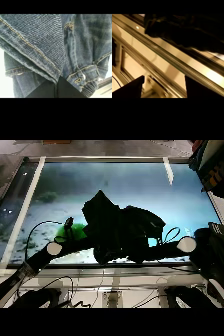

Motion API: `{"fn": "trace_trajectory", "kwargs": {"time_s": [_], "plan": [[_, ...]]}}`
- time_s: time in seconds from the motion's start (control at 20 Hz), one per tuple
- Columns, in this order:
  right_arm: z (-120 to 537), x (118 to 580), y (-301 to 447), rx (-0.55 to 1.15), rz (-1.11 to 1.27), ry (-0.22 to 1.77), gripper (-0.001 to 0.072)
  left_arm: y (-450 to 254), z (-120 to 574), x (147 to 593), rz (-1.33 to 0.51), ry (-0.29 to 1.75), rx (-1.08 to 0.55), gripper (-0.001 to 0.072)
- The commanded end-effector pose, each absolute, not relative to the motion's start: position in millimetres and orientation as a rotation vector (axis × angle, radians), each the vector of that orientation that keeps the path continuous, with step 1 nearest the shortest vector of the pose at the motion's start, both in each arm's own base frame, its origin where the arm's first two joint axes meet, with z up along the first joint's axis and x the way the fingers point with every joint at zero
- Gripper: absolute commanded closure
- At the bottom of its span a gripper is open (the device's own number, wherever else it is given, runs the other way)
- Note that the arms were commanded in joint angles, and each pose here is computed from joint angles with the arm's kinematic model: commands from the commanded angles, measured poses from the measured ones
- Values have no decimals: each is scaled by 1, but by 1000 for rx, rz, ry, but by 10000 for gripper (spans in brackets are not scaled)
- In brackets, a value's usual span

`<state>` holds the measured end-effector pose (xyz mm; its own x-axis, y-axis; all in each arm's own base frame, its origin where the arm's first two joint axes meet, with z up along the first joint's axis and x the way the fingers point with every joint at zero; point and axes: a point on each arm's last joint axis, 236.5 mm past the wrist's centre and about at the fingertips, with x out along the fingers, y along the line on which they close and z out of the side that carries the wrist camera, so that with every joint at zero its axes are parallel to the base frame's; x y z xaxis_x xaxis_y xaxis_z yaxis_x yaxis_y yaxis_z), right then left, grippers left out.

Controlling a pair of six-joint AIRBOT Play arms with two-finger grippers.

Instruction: Fold the clothes and pants, and hang the long-sleeved shirts on hangers.

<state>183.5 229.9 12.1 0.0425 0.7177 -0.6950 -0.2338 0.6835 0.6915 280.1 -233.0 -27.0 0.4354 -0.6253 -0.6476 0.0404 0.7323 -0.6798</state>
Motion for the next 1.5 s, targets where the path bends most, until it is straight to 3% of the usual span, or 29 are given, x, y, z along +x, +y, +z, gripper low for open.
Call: {"fn": "trace_trajectory", "kwargs": {"time_s": [0.0, 0.15, 0.3, 0.35, 0.65, 0.7, 0.8, 0.9, 1.0, 1.15, 1.3, 1.45], "plan": [[-8, 199, 269, 679, 603, 1257, 141, -233, -21, 283, -460, 1029, -637, 679], [-33, 201, 273, 754, 483, 1336, 82, -233, -21, 283, -460, 1029, -638, 680], [-67, 196, 271, 825, 337, 1461, 79, -233, -21, 283, -460, 1029, -638, 679], [-73, 198, 270, 847, 301, 1472, 8, -233, -21, 283, -460, 1029, -638, 679], [-85, 262, 252, 985, 115, 1242, 33, -233, -21, 282, -461, 1029, -638, 679], [-84, 273, 248, 1014, 87, 1198, 126, -233, -21, 283, -460, 1029, -638, 679], [-81, 289, 241, 1033, 63, 1122, 492, -232, -21, 284, -459, 1025, -637, 679], [-74, 307, 232, 1051, 46, 1044, 672, -231, -19, 287, -480, 991, -588, 679], [-67, 327, 211, 1073, 8, 995, 673, -223, -8, 296, -515, 909, -495, 680], [-63, 352, 161, 1036, -53, 1000, 673, -181, 27, 326, -440, 746, -489, 680], [-37, 379, 103, 824, -18, 1001, 673, -117, 59, 345, -315, 605, -463, 681], [19, 415, 46, 696, -1, 899, 673, -62, 70, 342, -213, 556, -308, 681]]}}
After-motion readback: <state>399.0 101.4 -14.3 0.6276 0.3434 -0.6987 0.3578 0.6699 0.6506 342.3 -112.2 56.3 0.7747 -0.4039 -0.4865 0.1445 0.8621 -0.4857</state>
